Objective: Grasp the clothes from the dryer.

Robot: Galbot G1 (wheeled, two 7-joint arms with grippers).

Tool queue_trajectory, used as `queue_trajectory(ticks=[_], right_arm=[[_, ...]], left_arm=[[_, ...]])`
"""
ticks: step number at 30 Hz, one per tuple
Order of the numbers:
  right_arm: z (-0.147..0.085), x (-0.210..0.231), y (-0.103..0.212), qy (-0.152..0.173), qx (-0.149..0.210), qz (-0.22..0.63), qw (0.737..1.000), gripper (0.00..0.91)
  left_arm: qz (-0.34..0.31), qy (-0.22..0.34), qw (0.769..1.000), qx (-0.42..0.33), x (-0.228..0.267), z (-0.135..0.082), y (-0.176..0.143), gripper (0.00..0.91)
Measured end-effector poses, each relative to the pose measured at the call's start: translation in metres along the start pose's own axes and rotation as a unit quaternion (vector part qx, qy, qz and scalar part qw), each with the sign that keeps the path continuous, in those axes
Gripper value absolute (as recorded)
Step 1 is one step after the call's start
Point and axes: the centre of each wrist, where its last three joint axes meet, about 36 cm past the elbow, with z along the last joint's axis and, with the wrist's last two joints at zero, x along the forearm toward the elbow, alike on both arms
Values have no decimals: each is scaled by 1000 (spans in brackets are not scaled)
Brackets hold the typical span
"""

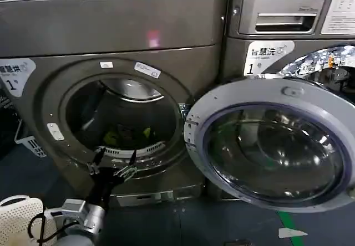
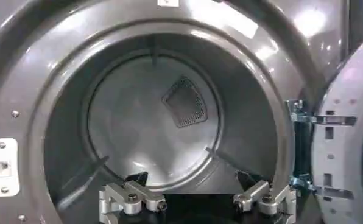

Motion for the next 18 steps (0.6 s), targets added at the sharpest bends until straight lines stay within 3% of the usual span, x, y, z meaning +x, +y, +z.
queue_trajectory(ticks=[10, 18], right_arm=[[-5, 1, -2, 6, 23, 6, 1000, 907], [-9, 3, -10, 6, 39, 15, 999, 907]], left_arm=[[-2, -8, 1000, 6, -14, 5, 1, 907], [-4, -23, 1000, -1, -64, 12, 9, 907]])
